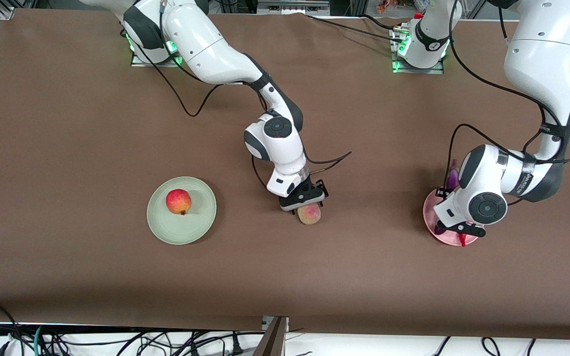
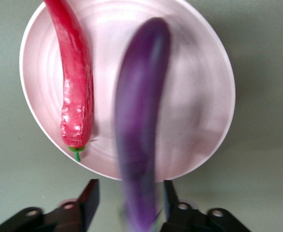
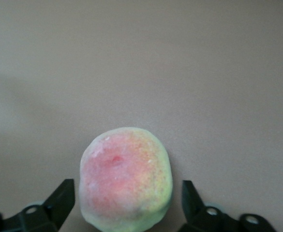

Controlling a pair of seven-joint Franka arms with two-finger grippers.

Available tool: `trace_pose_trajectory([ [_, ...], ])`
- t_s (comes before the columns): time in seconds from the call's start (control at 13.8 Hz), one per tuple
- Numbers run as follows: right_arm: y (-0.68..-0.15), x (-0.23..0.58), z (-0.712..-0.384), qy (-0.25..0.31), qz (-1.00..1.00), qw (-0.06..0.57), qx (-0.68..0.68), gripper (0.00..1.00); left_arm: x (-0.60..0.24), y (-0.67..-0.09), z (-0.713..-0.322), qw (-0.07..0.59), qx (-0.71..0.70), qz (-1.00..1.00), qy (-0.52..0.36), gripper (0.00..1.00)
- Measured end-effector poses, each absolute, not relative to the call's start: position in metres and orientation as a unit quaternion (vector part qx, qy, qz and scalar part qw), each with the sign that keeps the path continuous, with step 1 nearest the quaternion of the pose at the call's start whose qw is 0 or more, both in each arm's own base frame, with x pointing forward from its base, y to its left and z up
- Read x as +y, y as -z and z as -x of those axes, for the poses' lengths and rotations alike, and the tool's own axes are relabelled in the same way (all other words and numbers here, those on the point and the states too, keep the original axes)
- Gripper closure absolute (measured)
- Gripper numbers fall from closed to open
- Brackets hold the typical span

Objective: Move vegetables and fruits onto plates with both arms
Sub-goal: 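Grasp the peach with the right gripper while the left gripper carries the eggplant, then lower the peach onto the green plate while the left gripper releases the eggplant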

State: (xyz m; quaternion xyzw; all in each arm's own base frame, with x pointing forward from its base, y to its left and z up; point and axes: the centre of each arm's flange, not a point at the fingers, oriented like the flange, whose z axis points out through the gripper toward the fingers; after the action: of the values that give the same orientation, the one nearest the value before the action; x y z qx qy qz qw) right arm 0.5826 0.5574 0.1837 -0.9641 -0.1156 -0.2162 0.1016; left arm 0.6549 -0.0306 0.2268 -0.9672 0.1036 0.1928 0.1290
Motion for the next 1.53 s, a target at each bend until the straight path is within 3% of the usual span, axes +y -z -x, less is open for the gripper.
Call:
trace_pose_trajectory([
  [0.07,-0.186,0.557,-0.585,0.219,0.964,0.101,-0.115,0.20,-0.030,-0.227,-0.655,0.129,0.103,0.967,-0.192,0.21],
  [0.22,-0.192,0.552,-0.591,0.209,0.968,0.087,-0.111,0.26,-0.033,-0.231,-0.657,0.128,0.105,0.968,-0.188,0.00],
  [0.44,-0.239,0.523,-0.623,0.200,0.969,0.055,-0.131,0.26,-0.057,-0.271,-0.662,0.126,0.118,0.972,-0.162,0.00],
  [0.73,-0.303,0.412,-0.679,0.127,0.973,-0.001,-0.193,0.26,-0.100,-0.383,-0.645,0.117,0.120,0.976,-0.136,0.00],
  [1.16,-0.272,0.267,-0.658,0.041,0.978,-0.025,-0.204,0.26,-0.103,-0.546,-0.617,0.079,0.081,0.990,-0.087,0.00],
  [1.53,-0.223,0.223,-0.638,0.047,0.980,-0.024,-0.194,0.26,-0.097,-0.593,-0.590,0.021,0.063,0.996,-0.060,0.00],
])
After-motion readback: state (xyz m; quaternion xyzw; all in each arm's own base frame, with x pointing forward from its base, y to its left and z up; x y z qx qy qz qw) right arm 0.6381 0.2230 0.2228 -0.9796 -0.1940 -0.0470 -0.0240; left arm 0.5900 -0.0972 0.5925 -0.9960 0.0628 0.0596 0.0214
